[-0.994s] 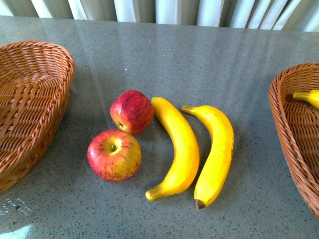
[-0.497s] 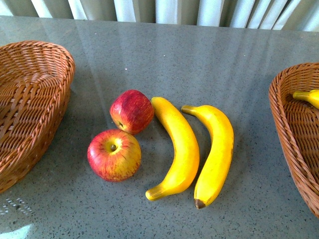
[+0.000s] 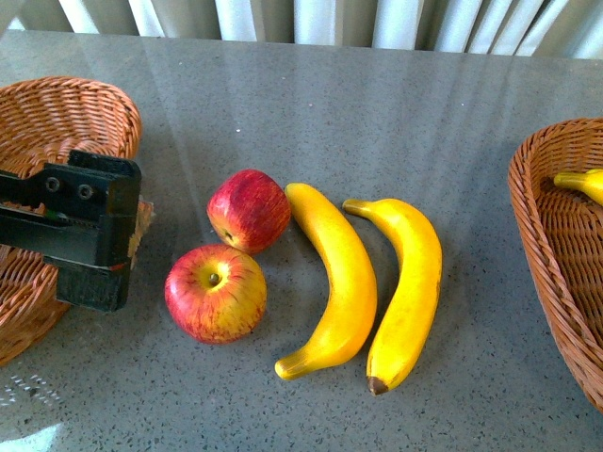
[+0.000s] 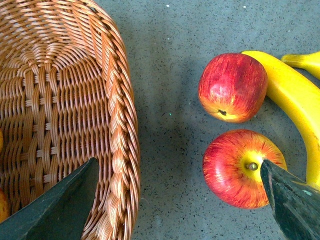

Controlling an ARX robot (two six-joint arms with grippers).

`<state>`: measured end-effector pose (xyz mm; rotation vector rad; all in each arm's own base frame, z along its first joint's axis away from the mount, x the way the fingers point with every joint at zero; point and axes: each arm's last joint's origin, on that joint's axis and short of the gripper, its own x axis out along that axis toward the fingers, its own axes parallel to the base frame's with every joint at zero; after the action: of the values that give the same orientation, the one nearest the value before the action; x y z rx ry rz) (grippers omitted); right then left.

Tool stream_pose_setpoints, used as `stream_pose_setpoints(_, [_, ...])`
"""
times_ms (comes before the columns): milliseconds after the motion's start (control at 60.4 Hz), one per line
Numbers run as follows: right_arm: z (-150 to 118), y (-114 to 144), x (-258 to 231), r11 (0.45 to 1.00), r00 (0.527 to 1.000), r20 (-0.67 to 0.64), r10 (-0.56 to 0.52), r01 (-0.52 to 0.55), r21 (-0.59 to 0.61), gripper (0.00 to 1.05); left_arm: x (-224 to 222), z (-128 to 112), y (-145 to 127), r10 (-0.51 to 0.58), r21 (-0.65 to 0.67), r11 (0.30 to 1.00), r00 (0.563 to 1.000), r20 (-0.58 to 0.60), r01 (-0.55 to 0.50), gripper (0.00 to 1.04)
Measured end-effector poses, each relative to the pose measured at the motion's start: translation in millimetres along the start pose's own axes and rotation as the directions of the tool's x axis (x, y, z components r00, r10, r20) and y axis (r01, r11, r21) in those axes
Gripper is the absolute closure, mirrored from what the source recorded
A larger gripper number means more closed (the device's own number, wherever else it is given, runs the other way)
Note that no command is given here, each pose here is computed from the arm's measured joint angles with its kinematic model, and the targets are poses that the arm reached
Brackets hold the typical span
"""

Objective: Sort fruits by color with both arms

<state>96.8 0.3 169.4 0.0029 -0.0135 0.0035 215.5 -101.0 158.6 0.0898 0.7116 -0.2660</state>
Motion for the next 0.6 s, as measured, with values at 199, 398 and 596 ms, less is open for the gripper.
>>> stream_pose_setpoints(199, [0.0,0.0,0.0,1.000,1.000,0.000,0.000,0.000,0.000,0.09,12.9,-4.2,-10.2,-0.074,-0.023,0.997,0.997,-0.034,0.073,0.09])
stream_pose_setpoints(398, [0.0,0.0,0.0,1.000,1.000,0.000,0.000,0.000,0.000,0.09,23.1,-6.2,-18.5,-0.114,-0.039,0.993,0.992,-0.055,0.112,0.09])
stream_pose_setpoints(596, [0.0,0.0,0.0,1.000,1.000,0.000,0.000,0.000,0.000,0.09,31.8,-12.5,-22.8,-0.126,-0.041,0.992,0.989,-0.082,0.123,0.09])
